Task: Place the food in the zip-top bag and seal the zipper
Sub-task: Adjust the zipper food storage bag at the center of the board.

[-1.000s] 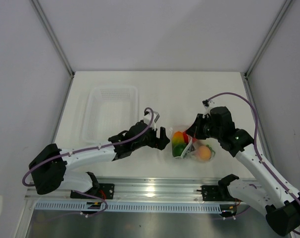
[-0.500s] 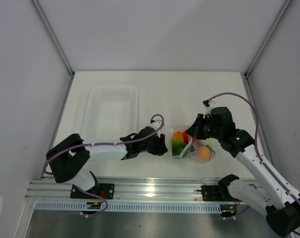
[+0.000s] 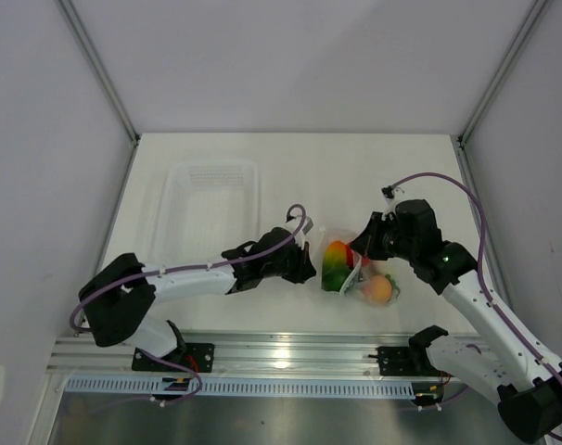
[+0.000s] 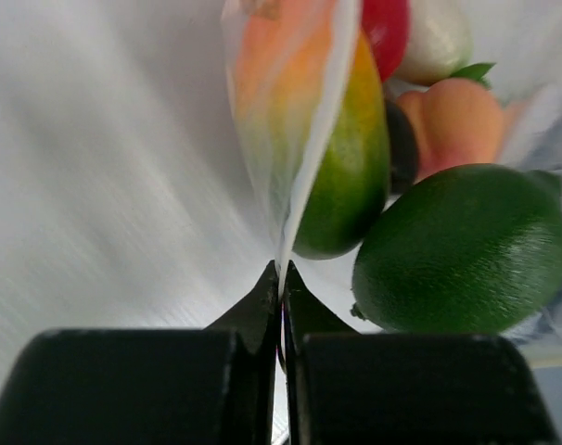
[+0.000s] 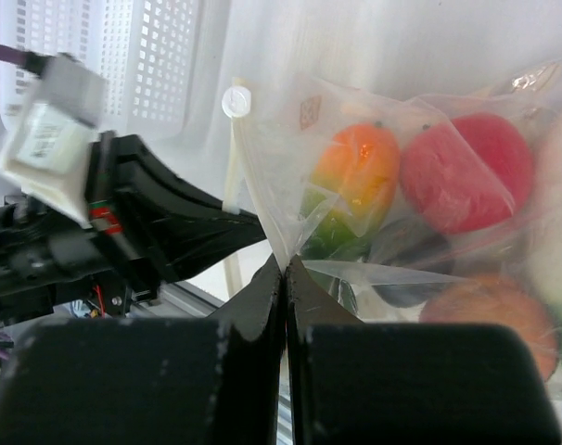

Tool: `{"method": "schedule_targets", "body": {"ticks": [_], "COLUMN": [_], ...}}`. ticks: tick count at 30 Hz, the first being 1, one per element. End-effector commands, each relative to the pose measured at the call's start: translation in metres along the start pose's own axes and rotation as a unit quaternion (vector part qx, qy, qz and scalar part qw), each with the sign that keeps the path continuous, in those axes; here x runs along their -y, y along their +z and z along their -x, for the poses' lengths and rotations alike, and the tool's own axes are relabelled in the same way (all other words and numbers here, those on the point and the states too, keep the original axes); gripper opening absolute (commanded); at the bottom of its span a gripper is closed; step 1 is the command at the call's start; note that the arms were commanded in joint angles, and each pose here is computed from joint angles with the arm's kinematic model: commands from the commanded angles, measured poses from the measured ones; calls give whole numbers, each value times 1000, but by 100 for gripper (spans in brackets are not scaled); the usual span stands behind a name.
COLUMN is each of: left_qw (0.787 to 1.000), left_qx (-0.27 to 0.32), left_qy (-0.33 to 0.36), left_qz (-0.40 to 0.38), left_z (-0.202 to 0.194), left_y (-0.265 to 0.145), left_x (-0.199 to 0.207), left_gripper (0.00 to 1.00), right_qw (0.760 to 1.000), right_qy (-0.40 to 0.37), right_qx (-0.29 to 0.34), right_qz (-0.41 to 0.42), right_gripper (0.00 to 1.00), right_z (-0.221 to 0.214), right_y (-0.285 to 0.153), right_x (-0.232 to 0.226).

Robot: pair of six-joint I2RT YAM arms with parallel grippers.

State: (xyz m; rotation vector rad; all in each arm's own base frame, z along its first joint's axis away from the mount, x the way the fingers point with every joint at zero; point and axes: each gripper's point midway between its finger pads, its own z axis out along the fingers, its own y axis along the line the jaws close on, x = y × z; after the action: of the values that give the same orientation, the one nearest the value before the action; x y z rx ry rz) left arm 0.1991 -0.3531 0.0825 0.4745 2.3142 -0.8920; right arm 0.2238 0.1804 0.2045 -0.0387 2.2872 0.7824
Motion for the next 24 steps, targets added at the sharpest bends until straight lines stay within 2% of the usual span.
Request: {"method": "schedule_targets", "body": {"ticks": [1,5,10,15,24], "left_qw": [997,994,983,991,992], "left_qx": [64,83,109,60,38], "left_qy": [23,43,63,66,60], "left_qz": [-33,-60,-132,-97,-101], "left_z": [50,72,100,98,82], "left_y": [-28,-51,-82,-82,-70], "left_x": [32,53,94,90,84], "left_gripper": [1,1,1,1,0], "right_qw": [999,999,998,997,999], "right_qy": [-10,-13,-23,-38,-24], "right_qx": [33,32,40,52,21], "right_qz": [4,-8,-35,-49,-44], "right_gripper": [0,0,0,0,0], "right_z": [21,22,27,33,7], "right_y": [-12,-11,-17,-28,-11], "right_x": [-8,-2,6,9,20]}}
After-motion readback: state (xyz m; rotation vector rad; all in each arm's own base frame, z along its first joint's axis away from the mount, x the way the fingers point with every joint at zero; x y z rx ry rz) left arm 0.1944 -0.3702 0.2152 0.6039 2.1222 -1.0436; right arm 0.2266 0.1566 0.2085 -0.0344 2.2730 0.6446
